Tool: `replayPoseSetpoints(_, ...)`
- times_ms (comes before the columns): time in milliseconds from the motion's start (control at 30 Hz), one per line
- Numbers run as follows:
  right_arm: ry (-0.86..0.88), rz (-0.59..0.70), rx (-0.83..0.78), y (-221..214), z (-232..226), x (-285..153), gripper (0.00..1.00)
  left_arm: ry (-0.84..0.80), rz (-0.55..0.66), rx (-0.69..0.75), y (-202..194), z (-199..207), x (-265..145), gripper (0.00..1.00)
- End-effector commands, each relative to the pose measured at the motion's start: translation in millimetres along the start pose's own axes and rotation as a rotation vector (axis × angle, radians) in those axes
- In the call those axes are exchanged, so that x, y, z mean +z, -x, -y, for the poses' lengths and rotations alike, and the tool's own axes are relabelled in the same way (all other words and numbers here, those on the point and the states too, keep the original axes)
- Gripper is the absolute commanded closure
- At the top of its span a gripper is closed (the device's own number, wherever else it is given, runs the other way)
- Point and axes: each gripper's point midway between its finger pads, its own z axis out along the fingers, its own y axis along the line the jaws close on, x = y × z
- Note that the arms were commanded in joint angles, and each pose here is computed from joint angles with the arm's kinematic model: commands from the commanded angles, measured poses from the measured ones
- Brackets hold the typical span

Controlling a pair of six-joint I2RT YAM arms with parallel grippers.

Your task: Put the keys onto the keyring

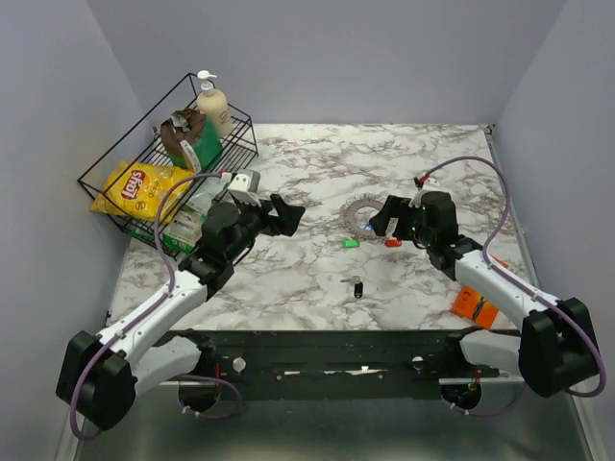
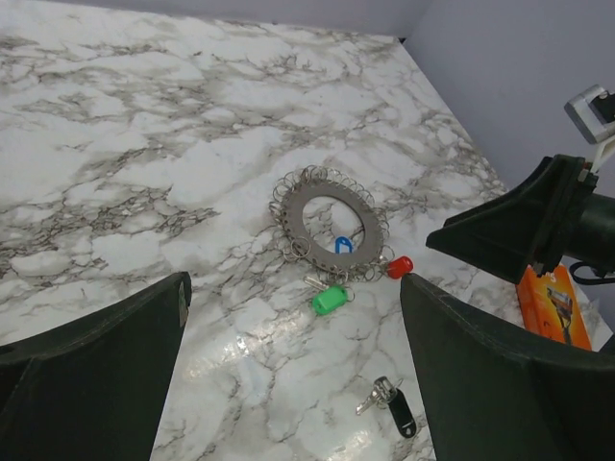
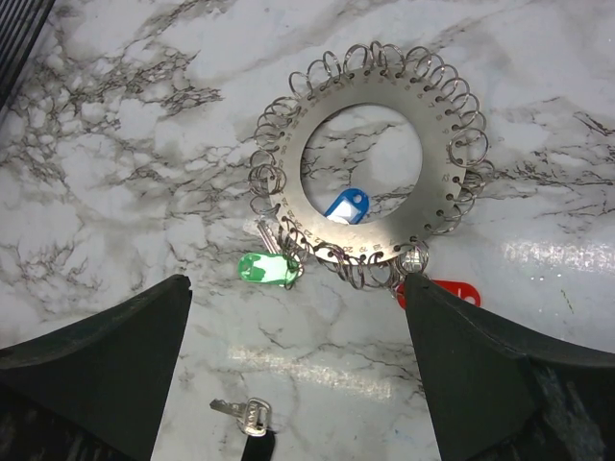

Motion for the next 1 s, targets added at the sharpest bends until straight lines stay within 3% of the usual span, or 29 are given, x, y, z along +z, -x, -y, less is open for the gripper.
replayPoseSetpoints(0,0.010,-0.021,-0.029,1.5,-3.9,2.6,0.00,0.016,-0.043,0.031,-4.3,8.5,21.2,0.01)
replayPoseSetpoints(567,-0.050,-0.102,-0.038,-15.1,9.5,11.8,0.01,0.030,-0.354,0.068,-86.8,29.0,75.8,0.01)
replayPoseSetpoints(767,-0.043,-0.161,-0.037,-25.6,9.7,22.2,0.10,0.054,-0.418,0.069,-103.5,23.9,86.9,0.01)
replayPoseSetpoints(867,-0.032,-0.187,-0.036,-30.2,8.4,25.8,0.13,0.041,-0.476,0.074,-118.7,24.0,95.4,0.09)
replayPoseSetpoints(967,-0.019,-0.189,-0.037,-29.1,5.6,26.0,0.15,0.026,-0.515,0.072,-129.5,24.7,103.8,0.09)
